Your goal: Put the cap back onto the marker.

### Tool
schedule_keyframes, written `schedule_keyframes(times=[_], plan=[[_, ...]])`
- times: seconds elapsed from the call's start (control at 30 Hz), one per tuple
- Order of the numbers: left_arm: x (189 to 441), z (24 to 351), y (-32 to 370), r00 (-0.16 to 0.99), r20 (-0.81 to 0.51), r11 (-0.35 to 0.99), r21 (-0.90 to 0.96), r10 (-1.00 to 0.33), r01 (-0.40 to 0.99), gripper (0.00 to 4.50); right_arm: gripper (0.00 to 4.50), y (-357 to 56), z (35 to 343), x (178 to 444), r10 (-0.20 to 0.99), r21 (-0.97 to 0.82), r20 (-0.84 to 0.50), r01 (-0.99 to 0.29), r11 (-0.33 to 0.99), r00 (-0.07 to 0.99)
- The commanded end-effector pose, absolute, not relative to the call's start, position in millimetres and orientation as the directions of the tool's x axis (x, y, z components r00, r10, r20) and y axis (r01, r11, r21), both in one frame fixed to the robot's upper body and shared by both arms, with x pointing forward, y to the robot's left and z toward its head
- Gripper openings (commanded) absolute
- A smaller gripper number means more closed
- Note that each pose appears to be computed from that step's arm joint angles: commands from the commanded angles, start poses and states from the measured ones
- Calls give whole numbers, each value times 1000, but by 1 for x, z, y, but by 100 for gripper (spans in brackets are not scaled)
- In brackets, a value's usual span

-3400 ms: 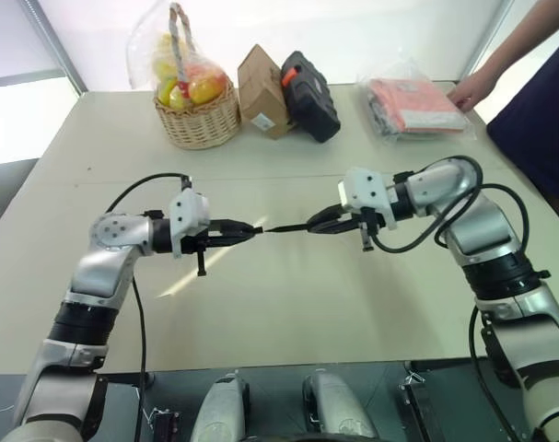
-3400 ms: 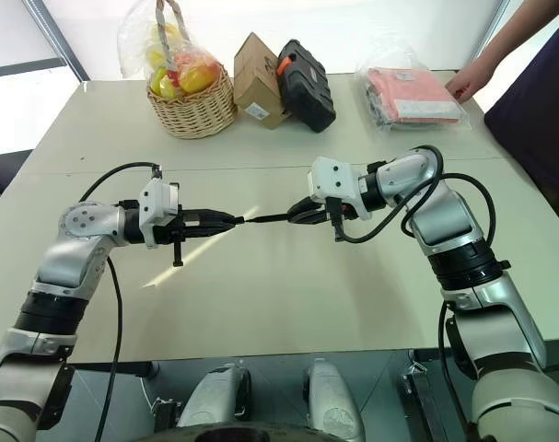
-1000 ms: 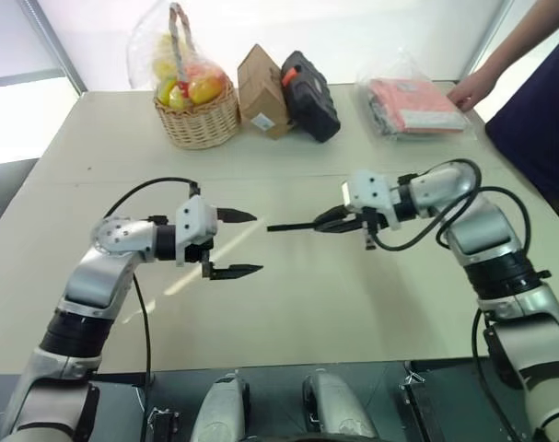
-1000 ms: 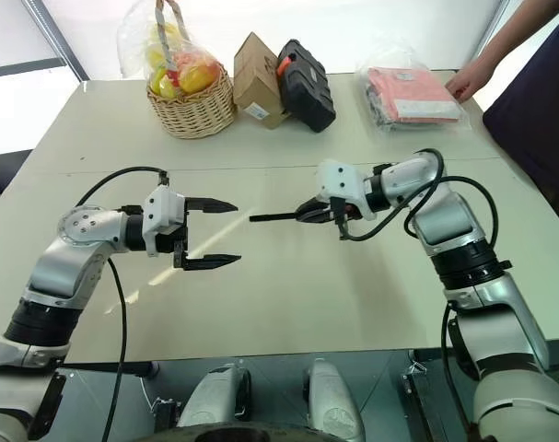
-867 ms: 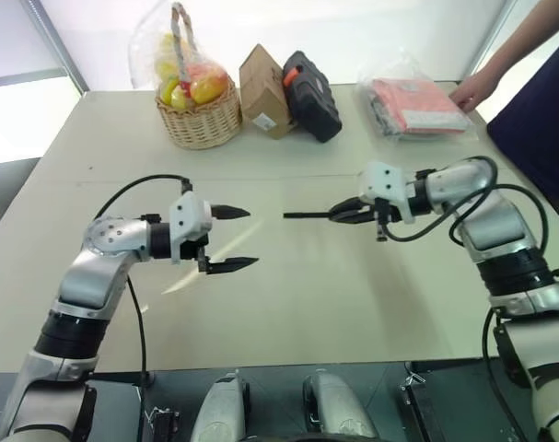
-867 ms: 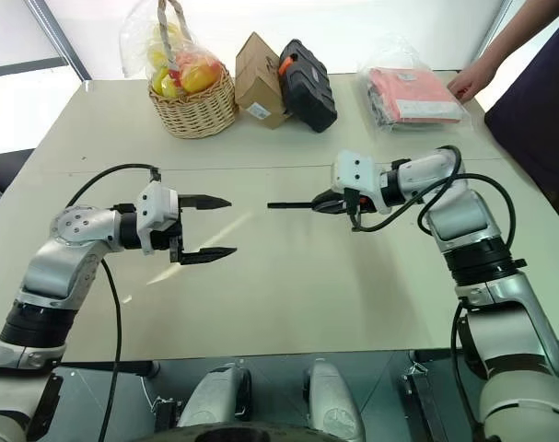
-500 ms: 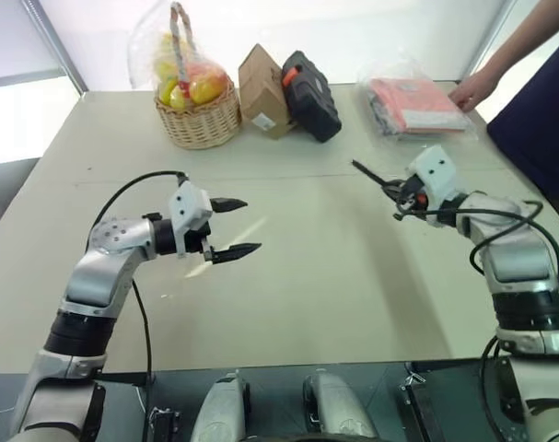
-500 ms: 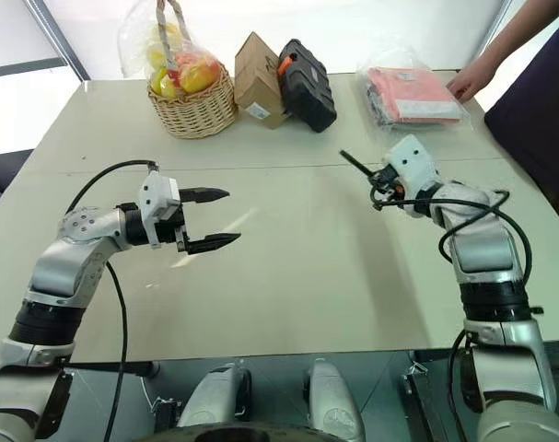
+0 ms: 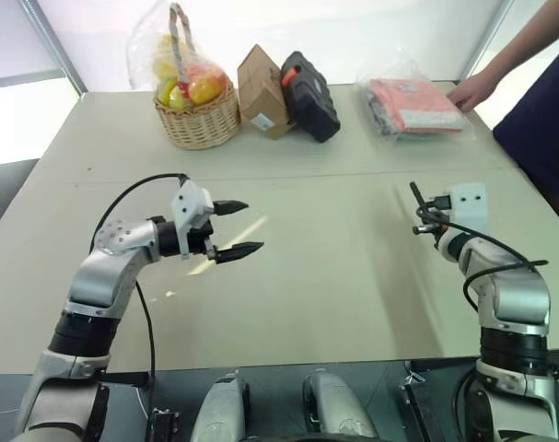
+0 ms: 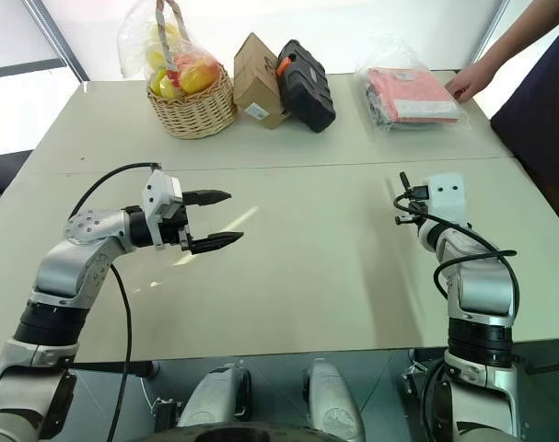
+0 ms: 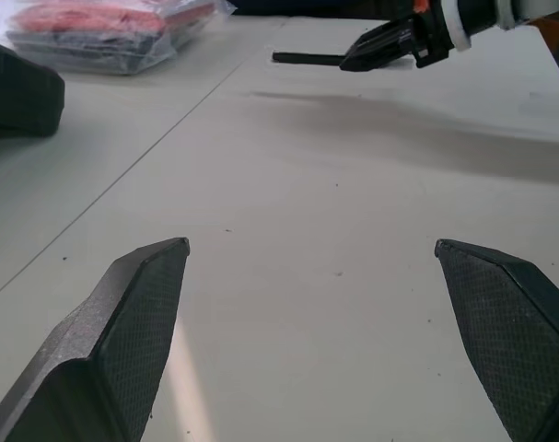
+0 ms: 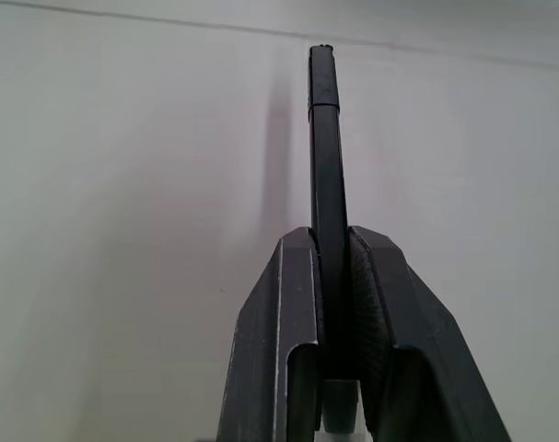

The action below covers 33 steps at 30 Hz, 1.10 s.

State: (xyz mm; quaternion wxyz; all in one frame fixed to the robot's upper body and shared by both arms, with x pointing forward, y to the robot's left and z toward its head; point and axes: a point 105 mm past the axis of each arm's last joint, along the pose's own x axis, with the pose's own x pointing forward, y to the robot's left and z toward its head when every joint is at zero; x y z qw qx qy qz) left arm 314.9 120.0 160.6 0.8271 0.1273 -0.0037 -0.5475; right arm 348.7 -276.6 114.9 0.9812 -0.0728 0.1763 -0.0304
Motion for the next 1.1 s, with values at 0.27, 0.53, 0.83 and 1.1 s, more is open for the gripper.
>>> schedule_keyframes(times=[0.27, 0.53, 0.83, 1.1], plan=[[303, 180, 112, 347, -78, 318, 250, -935, 914, 446, 0, -270, 104, 340, -61, -125, -357, 17, 992, 932], [297, 176, 109, 310, -111, 277, 246, -944, 929, 446, 0, -270, 100, 337, -57, -113, -367, 17, 993, 929], [297, 175, 109, 302, -118, 268, 236, -946, 934, 450, 447, -266, 114, 334, -26, -148, -328, -24, 989, 944], [302, 172, 111, 310, -115, 278, 230, -944, 933, 450, 447, -236, 171, 307, 196, -271, -284, -275, 923, 939]])
